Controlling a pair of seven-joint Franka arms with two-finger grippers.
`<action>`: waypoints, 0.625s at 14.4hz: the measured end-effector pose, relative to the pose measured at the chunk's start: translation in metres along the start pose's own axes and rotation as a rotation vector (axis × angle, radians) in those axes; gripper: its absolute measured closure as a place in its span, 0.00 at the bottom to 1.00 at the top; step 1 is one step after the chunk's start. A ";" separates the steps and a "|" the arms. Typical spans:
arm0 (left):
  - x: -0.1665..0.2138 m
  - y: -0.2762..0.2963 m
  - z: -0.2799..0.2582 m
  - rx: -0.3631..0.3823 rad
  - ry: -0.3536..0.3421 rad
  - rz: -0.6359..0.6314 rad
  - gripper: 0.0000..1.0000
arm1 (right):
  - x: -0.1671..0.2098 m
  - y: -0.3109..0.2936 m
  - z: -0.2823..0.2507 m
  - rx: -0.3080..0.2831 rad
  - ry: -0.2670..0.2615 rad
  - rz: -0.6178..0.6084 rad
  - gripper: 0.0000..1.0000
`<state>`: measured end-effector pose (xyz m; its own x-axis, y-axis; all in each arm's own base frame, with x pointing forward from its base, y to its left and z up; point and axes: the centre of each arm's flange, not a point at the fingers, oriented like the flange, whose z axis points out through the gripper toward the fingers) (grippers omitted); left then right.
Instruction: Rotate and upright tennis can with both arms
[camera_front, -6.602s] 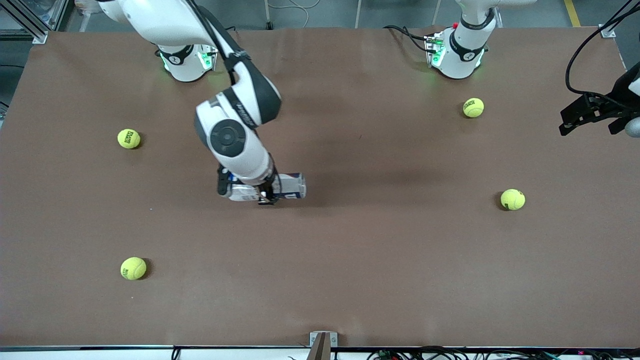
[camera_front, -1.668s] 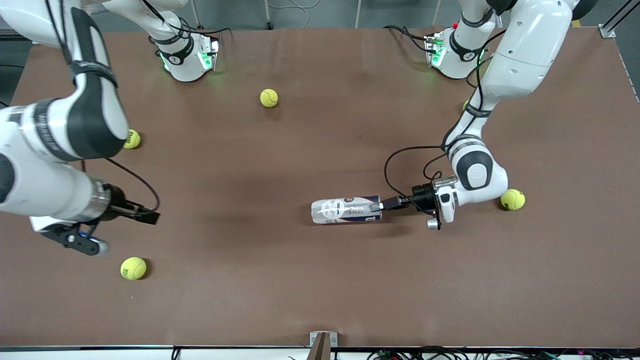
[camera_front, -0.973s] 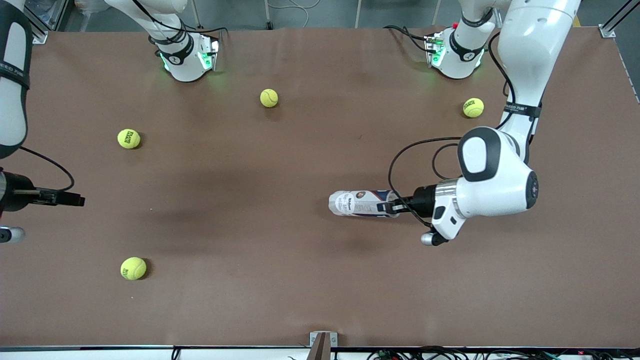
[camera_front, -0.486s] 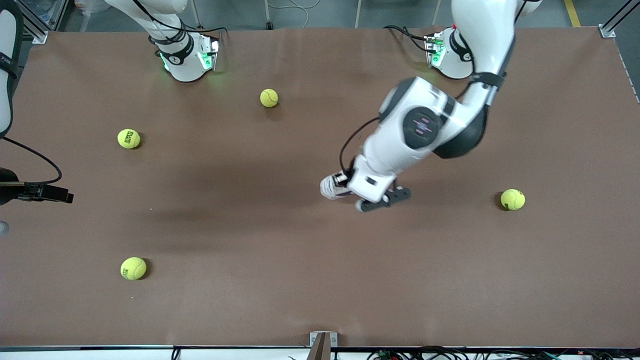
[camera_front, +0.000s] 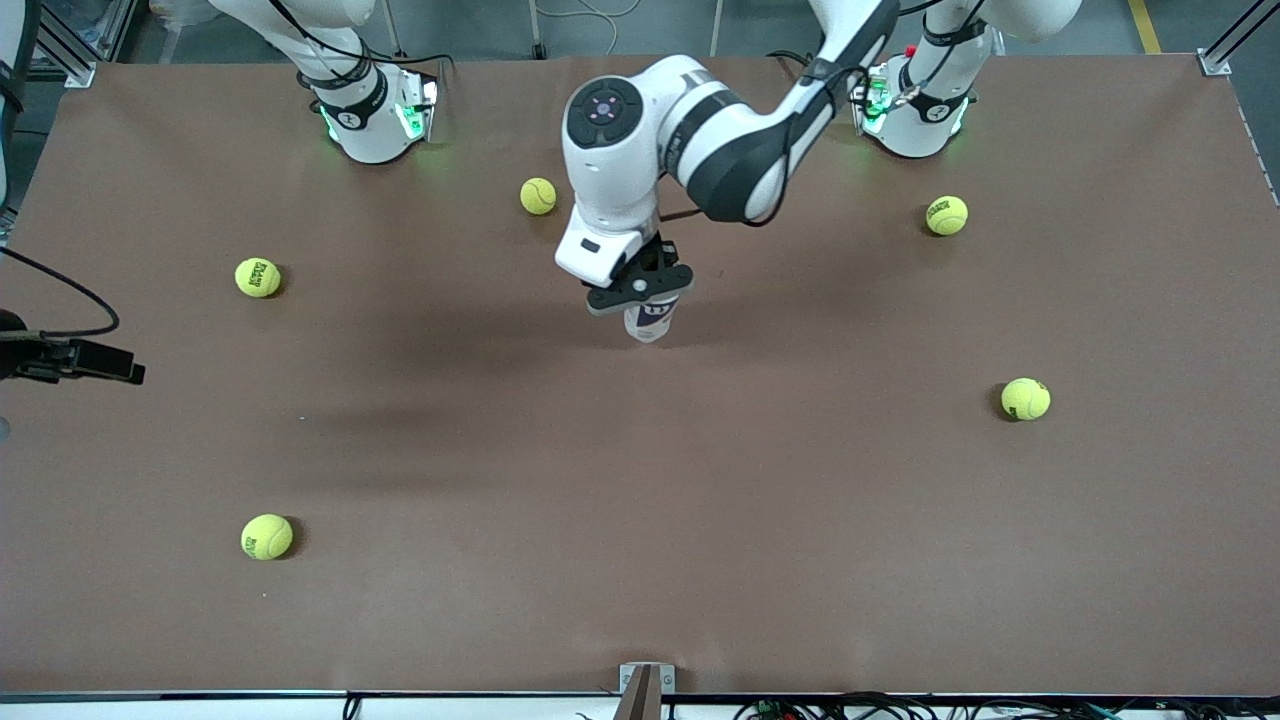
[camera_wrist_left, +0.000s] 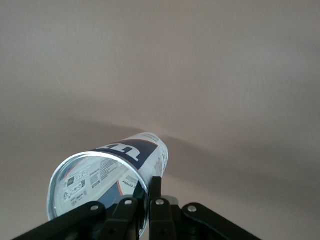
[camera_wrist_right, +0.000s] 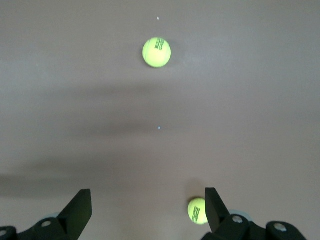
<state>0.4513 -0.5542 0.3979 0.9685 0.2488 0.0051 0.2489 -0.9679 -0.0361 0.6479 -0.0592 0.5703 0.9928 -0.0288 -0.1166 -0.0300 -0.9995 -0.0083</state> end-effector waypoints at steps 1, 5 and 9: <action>-0.005 0.003 0.009 0.014 0.000 0.006 0.95 | -0.006 -0.001 -0.006 0.000 -0.010 0.000 0.00; -0.011 0.009 0.037 0.051 -0.014 0.018 0.95 | -0.021 -0.002 -0.017 0.000 -0.040 -0.001 0.00; -0.015 0.012 0.041 0.053 -0.015 0.025 0.80 | -0.024 -0.021 -0.018 -0.019 -0.060 -0.003 0.00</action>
<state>0.4395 -0.5686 0.3565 0.9741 0.2256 -0.0114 0.2238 -0.9706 -0.0891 0.6264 -0.0377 0.5908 0.9840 -0.0258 -0.1764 -0.0245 -0.9997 0.0096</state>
